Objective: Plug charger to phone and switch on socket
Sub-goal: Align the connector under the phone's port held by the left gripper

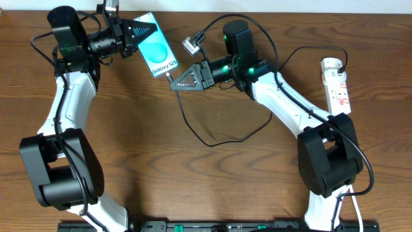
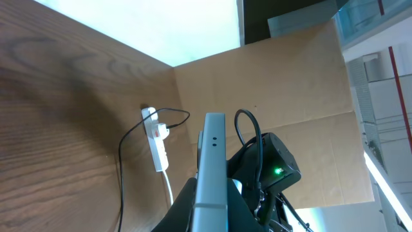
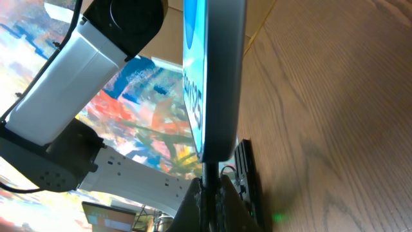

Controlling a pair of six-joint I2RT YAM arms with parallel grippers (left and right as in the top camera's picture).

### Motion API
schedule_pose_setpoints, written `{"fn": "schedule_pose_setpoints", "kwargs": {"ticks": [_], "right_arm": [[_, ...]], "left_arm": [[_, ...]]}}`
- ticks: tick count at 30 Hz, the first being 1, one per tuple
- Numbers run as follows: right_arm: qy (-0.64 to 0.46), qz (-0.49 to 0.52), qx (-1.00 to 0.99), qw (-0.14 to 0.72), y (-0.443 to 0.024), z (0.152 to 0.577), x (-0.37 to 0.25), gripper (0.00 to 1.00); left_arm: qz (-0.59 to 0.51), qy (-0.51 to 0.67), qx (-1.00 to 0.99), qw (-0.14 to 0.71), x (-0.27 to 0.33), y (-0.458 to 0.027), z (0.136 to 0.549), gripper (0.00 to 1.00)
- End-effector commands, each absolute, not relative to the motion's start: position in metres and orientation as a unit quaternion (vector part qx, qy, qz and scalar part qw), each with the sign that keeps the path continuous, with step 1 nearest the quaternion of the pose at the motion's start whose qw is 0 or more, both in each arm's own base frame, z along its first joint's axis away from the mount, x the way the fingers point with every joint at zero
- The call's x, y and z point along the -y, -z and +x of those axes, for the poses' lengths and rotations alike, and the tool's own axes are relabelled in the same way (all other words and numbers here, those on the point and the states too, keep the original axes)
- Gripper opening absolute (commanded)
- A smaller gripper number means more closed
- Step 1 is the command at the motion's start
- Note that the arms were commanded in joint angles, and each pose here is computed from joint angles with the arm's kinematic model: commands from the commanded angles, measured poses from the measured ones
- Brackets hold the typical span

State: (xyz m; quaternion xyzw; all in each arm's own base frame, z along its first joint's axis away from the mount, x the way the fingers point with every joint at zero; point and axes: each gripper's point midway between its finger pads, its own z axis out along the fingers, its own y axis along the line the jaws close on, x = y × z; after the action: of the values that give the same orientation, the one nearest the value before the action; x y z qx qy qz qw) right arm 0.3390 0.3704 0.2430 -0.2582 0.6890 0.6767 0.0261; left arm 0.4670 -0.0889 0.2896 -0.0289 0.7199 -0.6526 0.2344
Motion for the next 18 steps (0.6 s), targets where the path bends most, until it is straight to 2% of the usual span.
{"fn": "schedule_pose_setpoints", "kwargs": {"ticks": [1,18], "right_arm": [[-0.681,-0.266,-0.682,0.016,-0.245,0.3331,-0.3713,0.01],[-0.682,-0.269,-0.68,0.022,-0.2463,0.3341,-0.3713,0.01]], "left_arm": [[-0.012,0.652,-0.718,0.245,0.0894,-0.298,0.4653,0.07],[0.007,0.656,-0.716,0.24,0.0916,-0.2988,0.4598,0.07]]}}
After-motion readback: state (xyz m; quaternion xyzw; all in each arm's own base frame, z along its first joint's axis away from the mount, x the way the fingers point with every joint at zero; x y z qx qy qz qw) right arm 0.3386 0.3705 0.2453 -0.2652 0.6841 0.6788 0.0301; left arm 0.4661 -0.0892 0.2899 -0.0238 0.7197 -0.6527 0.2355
